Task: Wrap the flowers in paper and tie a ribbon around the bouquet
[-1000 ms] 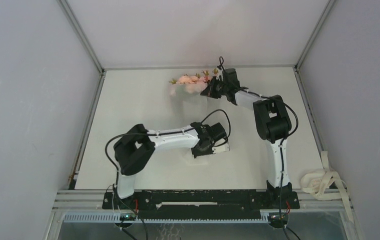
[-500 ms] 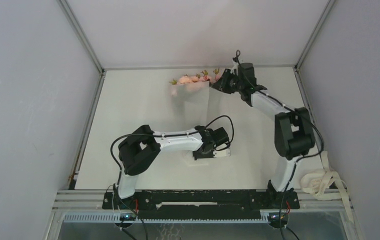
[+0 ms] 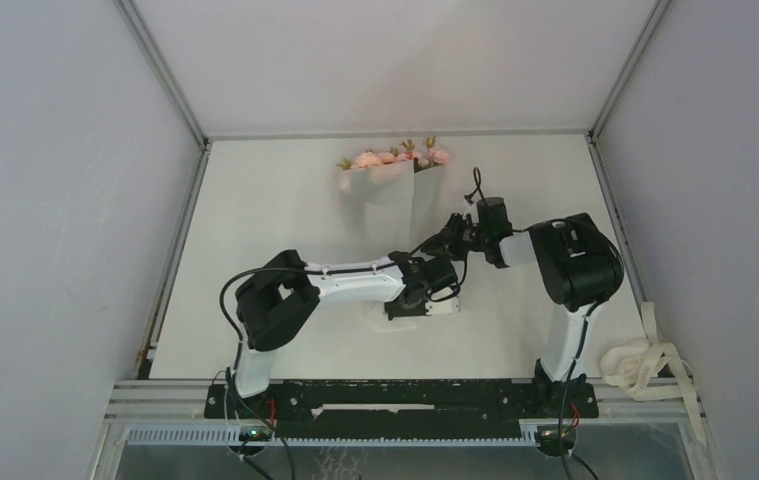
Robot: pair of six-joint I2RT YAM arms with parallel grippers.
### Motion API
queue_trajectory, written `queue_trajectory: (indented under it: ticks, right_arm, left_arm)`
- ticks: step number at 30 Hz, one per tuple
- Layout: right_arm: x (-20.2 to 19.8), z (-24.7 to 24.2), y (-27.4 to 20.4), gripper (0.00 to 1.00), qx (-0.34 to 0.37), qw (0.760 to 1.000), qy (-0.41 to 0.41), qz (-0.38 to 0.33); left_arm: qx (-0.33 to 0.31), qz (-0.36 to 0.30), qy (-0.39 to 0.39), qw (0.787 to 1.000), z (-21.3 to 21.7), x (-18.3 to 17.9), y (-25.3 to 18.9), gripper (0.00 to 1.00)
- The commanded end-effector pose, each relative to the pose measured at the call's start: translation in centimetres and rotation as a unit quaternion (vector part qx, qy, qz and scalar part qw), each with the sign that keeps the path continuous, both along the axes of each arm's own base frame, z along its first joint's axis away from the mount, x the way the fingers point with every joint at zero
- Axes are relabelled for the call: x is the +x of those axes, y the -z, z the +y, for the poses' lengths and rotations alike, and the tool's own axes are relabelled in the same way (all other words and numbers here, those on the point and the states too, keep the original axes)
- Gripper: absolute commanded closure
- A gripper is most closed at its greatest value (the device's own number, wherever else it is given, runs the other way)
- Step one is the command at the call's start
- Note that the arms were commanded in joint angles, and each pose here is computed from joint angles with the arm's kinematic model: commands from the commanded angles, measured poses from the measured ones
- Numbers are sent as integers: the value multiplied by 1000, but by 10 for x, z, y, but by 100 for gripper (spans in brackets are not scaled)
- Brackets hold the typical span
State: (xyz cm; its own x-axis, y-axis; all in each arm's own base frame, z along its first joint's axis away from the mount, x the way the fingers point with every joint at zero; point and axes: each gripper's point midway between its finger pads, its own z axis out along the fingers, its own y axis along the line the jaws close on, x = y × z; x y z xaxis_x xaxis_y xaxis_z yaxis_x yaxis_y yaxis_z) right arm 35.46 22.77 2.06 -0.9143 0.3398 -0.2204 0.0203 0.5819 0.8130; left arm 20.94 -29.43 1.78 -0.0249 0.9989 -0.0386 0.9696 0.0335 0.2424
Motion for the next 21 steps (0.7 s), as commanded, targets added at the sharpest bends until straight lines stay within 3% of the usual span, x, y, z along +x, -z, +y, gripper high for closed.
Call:
queue_trajectory:
  ticks: [1, 7, 12, 21]
  right_arm:
    - [12, 35, -26, 81, 81, 995, 10, -58]
    - [7, 56, -19, 100, 109, 991, 53, -56]
    - [3, 71, -17, 100, 122, 988, 75, -56]
    - [-8, 77, -13, 100, 112, 990, 70, -55]
  left_arm:
    - [-31, -30, 11, 999, -12, 7, -30, 100]
    - [-56, -75, 5, 996, -17, 20, -67, 100]
    - [-64, -66, 13, 996, -19, 16, -73, 100]
    - [-33, 15, 75, 997, -13, -8, -8, 100]
